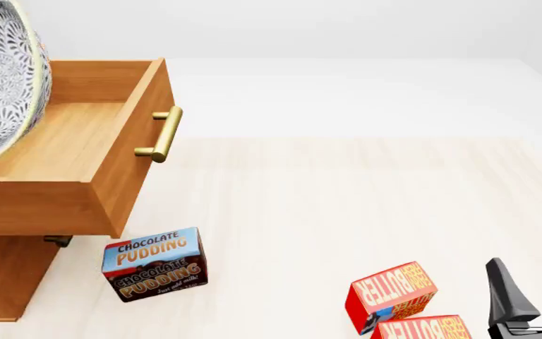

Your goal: Put the bowl in the top drawer of the cabinet.

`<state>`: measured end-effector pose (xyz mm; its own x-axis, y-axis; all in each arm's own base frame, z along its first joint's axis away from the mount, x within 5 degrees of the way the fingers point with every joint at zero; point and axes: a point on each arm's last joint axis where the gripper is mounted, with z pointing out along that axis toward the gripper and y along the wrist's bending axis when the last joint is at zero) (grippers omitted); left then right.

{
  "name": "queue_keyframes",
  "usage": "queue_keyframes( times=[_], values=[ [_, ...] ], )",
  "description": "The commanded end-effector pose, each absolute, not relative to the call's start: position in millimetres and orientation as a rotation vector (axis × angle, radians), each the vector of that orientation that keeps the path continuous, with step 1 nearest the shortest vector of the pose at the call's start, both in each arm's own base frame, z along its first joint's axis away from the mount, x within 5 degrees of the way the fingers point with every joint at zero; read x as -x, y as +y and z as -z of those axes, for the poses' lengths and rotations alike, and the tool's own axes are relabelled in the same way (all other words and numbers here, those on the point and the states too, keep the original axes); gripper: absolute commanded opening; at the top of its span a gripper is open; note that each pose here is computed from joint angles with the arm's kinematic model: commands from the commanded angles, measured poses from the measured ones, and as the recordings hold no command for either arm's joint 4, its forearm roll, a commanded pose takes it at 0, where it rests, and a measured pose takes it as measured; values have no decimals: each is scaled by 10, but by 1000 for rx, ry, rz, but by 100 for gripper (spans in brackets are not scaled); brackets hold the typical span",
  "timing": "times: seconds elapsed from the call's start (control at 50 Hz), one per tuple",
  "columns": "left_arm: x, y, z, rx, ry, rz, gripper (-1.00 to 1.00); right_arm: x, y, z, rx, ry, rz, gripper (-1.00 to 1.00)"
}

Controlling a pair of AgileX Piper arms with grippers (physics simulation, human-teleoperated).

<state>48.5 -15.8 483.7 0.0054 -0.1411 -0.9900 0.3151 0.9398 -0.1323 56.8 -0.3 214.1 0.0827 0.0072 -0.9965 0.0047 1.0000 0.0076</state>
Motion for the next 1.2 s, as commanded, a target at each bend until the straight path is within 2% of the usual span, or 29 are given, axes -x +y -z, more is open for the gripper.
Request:
queue_keyframes(
  times=[0.02, 0.26, 0.72, 1.2],
  values=[
    [-641, -158, -4972, -62, 1519, 321, -100, -568, -3, -2141, -9, 1488, -2, 100],
    [-935, -147, -4999, 1, 1545, 249, -100, -568, -3, -2141, -9, 1488, -2, 100],
    [-1611, -112, -4933, 202, 1596, 302, -100, -568, -3, -2141, -9, 1488, -2, 100],
    [-1964, 141, -4896, 348, 1576, 226, -100, -568, -3, -2141, -9, 1488, -2, 100]
  ],
)
